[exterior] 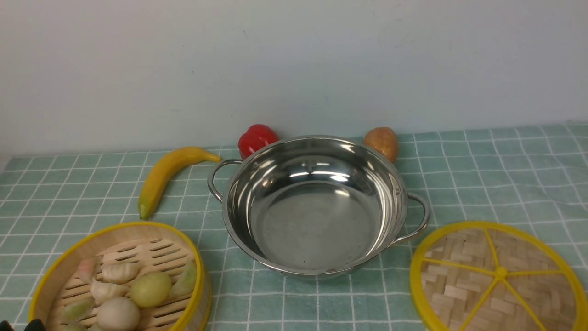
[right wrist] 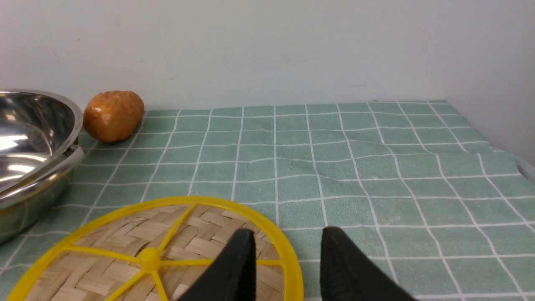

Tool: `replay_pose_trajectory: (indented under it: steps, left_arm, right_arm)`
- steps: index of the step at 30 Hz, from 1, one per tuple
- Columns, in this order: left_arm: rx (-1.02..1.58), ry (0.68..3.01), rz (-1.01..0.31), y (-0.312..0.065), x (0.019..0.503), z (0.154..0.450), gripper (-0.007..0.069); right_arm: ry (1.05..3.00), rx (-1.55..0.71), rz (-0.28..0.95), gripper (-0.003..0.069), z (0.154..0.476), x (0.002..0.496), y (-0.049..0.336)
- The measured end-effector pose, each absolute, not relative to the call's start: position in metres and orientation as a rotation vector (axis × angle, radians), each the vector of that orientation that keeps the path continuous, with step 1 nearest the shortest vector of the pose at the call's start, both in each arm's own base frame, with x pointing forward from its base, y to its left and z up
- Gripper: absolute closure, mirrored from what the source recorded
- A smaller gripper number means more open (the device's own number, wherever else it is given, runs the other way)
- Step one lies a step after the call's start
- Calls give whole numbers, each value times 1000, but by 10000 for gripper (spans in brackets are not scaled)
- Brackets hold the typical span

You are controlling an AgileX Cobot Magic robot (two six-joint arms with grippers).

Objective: Place the steamer in the pot on the blue tablecloth, and put the lid on the steamer.
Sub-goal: 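Grasp the rim of the steamer basket holding the buns with the left gripper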

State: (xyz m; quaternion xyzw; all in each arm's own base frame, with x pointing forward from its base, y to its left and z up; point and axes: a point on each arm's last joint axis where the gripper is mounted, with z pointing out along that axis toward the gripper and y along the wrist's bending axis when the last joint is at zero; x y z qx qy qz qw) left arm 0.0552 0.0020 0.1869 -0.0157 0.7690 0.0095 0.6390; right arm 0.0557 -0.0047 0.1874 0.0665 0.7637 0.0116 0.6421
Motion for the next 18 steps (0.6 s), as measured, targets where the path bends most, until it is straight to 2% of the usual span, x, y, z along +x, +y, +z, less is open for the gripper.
replay_pose_trajectory:
  steps: [18]
  left_arm:
    - [-42,1751,13,2,55,187,382]
  right_arm:
    - [1740,151,26,414,187,56,-5]
